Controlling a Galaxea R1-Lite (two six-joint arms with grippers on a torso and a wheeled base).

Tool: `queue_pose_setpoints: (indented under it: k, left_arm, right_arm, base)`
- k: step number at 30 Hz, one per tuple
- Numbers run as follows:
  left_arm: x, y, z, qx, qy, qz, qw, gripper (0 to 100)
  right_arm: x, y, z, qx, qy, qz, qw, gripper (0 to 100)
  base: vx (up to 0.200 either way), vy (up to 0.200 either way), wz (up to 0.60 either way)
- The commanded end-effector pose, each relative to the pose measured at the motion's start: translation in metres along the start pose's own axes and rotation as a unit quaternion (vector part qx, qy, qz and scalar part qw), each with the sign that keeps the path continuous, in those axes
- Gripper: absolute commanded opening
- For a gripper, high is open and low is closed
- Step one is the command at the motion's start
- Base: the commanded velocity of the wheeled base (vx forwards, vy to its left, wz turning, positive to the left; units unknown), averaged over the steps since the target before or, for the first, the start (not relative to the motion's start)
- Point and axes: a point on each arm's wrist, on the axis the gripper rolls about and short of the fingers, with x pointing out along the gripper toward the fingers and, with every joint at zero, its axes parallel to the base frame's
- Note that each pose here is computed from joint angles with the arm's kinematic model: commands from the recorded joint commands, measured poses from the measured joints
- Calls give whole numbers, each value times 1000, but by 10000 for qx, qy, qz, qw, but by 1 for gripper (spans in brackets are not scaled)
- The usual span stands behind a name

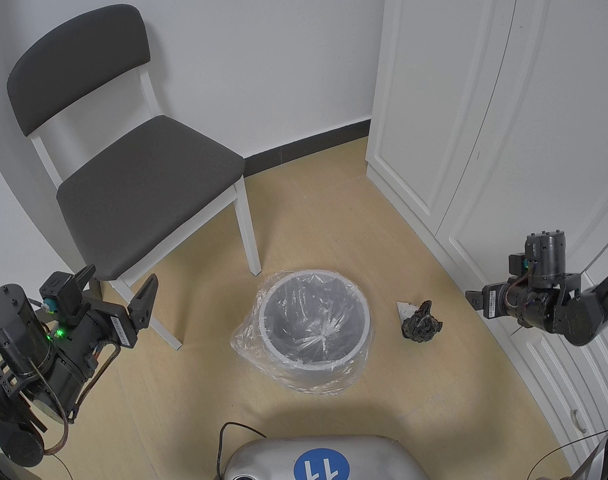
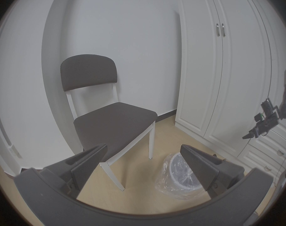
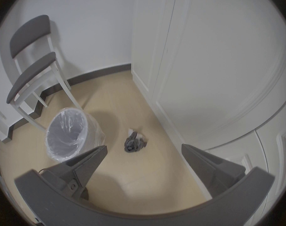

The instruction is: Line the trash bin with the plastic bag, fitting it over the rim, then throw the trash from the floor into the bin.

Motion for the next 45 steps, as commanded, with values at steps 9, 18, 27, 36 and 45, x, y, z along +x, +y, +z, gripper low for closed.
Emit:
queue_pose_setpoints:
  k: [9,18,27,36,45]
  left_arm:
    - [-12,5,-9,-220,187,-59,9996,100]
    - [0,14,-13,-1555,254,315,9870,100]
    - [9,13,-21,-1470,450,410,9873,100]
    - [14,6,-28,-1470,434,284,9878,100]
    - [11,5,-34,-1473,416,243,9879,100]
  right_arm:
    - [101,29,41,1004,821,824,9881,100]
    - [173,47,44,344,680,659,9949,100]
    - [210,46,24,424,726,587,9947,100]
    - [248,38,-9,588,958,432,9927,100]
    - [272,44,-29,949,1010,460,9893,100]
  base:
    - [0,0,0]
    - [0,0,0]
    - [0,0,0]
    - [0,0,0]
    - [0,0,0]
